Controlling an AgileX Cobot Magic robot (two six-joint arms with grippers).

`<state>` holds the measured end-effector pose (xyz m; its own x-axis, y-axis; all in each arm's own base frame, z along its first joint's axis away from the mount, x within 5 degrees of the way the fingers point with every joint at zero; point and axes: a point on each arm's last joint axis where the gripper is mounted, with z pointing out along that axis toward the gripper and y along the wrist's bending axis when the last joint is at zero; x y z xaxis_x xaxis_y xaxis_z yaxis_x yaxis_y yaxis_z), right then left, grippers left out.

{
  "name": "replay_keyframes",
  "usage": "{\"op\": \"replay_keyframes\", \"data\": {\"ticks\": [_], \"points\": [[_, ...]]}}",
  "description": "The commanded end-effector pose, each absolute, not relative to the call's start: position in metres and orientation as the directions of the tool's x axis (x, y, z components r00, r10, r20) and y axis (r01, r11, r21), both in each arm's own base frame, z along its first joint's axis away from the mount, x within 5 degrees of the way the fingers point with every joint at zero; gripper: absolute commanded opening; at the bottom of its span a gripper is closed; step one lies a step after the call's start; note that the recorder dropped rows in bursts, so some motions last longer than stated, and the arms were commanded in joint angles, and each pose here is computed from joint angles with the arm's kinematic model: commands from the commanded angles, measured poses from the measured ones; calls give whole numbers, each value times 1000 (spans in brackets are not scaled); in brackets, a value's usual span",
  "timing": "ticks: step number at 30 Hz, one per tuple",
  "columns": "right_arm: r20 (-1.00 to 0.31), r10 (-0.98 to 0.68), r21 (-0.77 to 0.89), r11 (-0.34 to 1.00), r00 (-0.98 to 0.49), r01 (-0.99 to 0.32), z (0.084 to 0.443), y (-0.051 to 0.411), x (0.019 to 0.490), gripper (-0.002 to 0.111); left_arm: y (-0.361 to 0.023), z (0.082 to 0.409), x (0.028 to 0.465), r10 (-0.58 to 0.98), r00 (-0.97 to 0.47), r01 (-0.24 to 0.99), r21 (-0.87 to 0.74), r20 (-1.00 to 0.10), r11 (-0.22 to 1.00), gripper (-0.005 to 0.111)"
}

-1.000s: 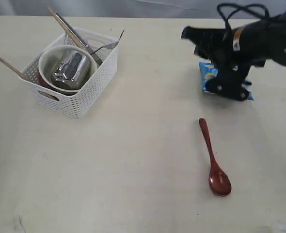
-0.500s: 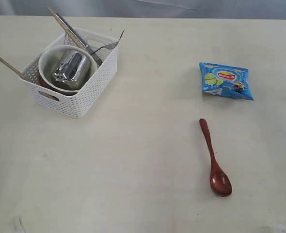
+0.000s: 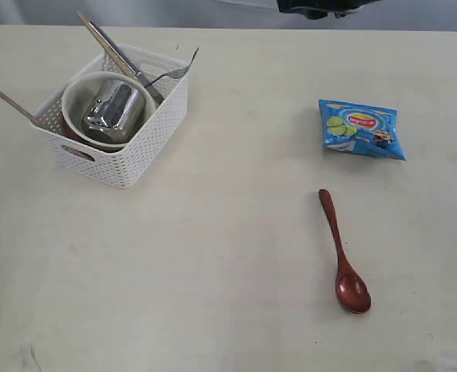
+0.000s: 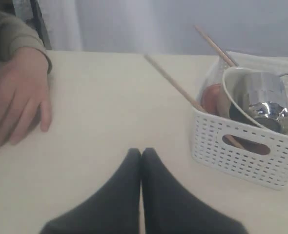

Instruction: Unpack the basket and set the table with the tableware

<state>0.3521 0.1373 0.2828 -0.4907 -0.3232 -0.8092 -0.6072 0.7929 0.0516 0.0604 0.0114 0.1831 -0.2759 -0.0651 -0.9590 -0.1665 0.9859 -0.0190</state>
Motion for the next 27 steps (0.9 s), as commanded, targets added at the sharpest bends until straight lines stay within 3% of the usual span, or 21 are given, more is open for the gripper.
{"op": "replay_keyframes", "data": {"ticks": [1,3,5,12,19,22,27], "points": [[-770,-385,30,775,-509,-632,271,134,346,38,7,203,64,-156,-38,-119,-151,-987,981,0],[-750,-424,15,757,-509,-653,268,134,344,38,7,212,65,-319,70,-85,-324,-945,942,0],[-741,-448,-7,750,-501,-662,266,133,343,38,6,218,64,-382,134,-53,-391,-915,919,0],[-730,-485,-49,739,-481,-672,266,131,344,38,5,236,61,-411,311,49,-417,-857,907,0],[-728,-494,-59,736,-475,-675,265,130,344,38,2,271,45,-430,593,239,-360,-681,902,0],[-731,-492,-63,738,-473,-672,266,130,345,38,3,301,51,-421,557,206,-373,-716,905,0],[-731,-492,-63,738,-473,-672,266,130,345,38,9,347,86,-345,222,-24,-359,-912,933,0]]}}
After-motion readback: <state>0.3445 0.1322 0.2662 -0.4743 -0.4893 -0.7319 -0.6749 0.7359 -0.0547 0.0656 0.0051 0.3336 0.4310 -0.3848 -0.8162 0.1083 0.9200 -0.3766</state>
